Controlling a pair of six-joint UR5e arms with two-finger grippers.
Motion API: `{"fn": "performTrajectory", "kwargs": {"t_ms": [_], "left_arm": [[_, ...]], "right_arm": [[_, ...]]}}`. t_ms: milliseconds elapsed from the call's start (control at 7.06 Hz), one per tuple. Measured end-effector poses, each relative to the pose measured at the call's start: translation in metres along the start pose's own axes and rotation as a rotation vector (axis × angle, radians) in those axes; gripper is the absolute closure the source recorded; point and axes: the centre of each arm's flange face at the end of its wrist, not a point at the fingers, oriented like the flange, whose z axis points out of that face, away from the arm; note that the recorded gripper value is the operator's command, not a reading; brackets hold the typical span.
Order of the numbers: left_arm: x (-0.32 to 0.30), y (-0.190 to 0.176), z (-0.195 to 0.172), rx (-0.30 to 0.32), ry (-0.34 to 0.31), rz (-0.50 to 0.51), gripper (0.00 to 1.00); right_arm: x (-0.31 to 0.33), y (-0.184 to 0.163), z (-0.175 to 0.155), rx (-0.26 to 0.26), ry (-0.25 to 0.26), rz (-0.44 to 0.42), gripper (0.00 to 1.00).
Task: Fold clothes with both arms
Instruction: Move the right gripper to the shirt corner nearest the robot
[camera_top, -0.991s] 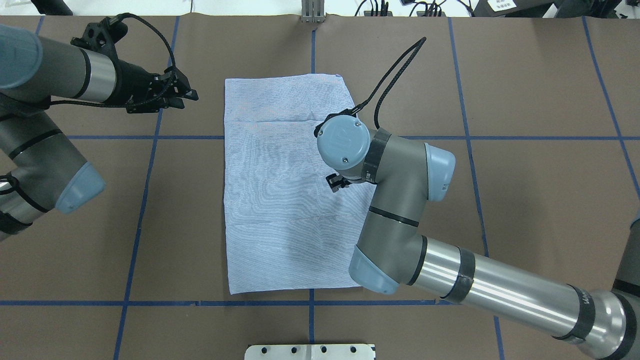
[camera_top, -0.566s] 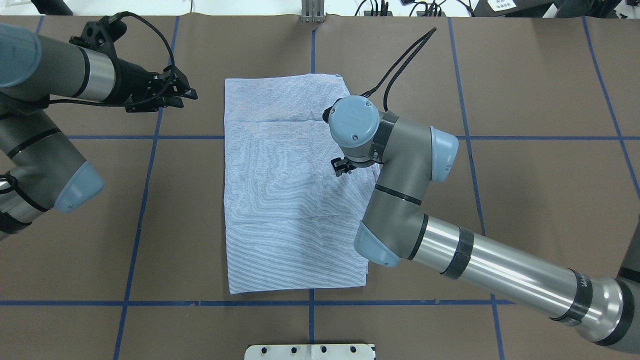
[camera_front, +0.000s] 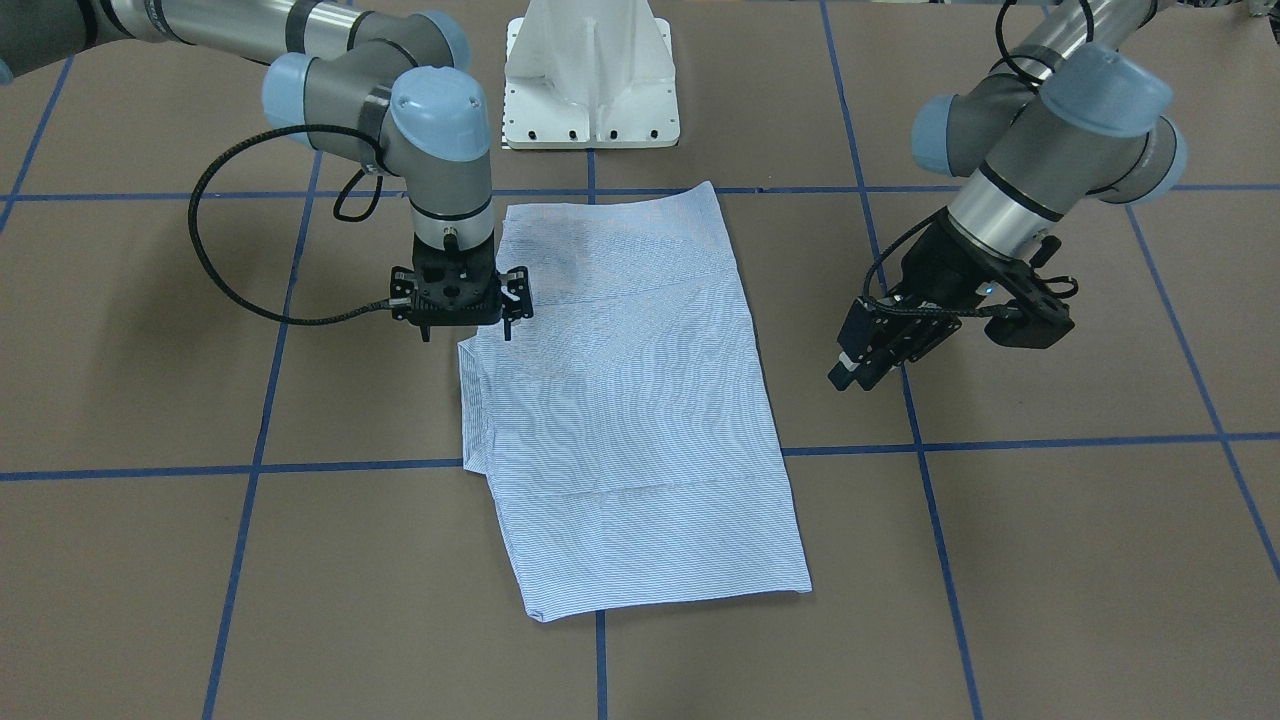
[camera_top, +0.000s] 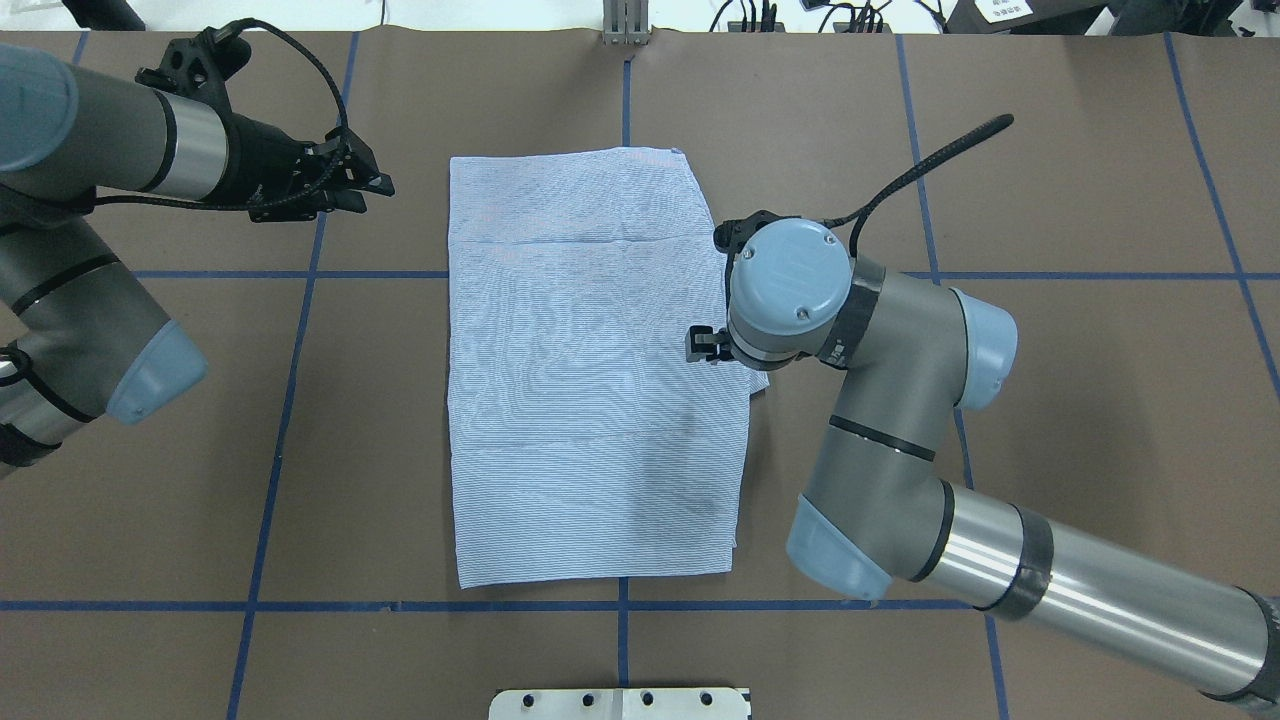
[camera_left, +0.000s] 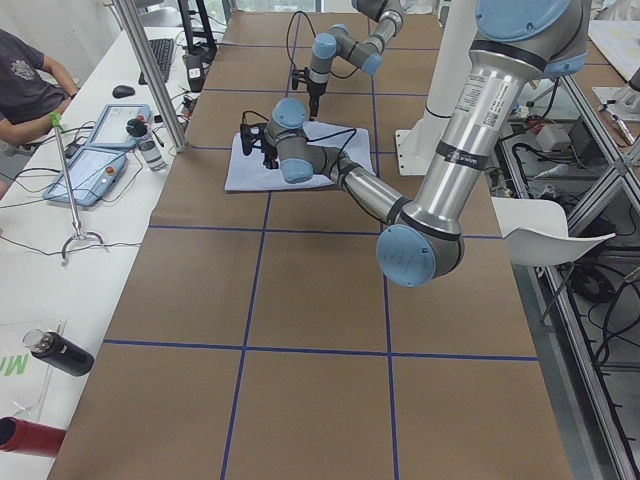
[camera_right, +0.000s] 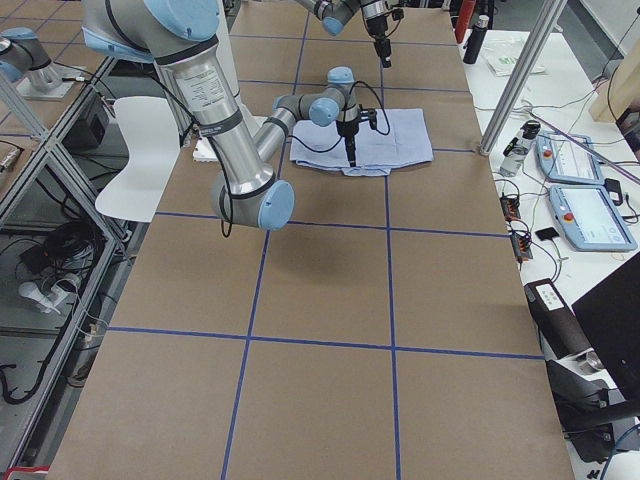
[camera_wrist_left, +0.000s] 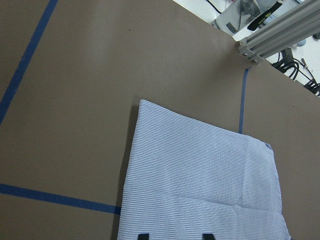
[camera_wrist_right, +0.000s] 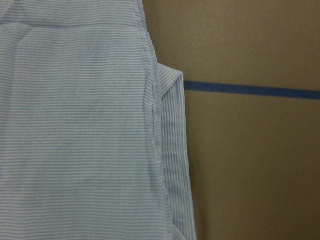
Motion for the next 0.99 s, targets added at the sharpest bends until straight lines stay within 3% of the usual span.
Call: {"fn": "performTrajectory", "kwargs": {"t_ms": [283,566,708,991], "left_arm": [[0.001,0.0,-0.002,0.001,0.003,0.001,0.54],[-0.003,0.002,-0.004,0.001,0.001,0.0,0.54],[-0.005,0.002,-0.006,0.001,-0.001,-0.001,0.54],[-0.007,0.003,-0.006,0.003,-0.003,-0.002,0.54]], "right_arm": [[-0.008,0.054,-0.016,-0.002,-0.067,0.354,0.0],[0.004,0.095,-0.008,-0.018,-0.195,0.684,0.0],[0.013,0.11,-0.001,-0.035,-0.259,0.782,0.0],[0.015,0.137,0.011,-0.057,-0.296,0.845,0.0]]}}
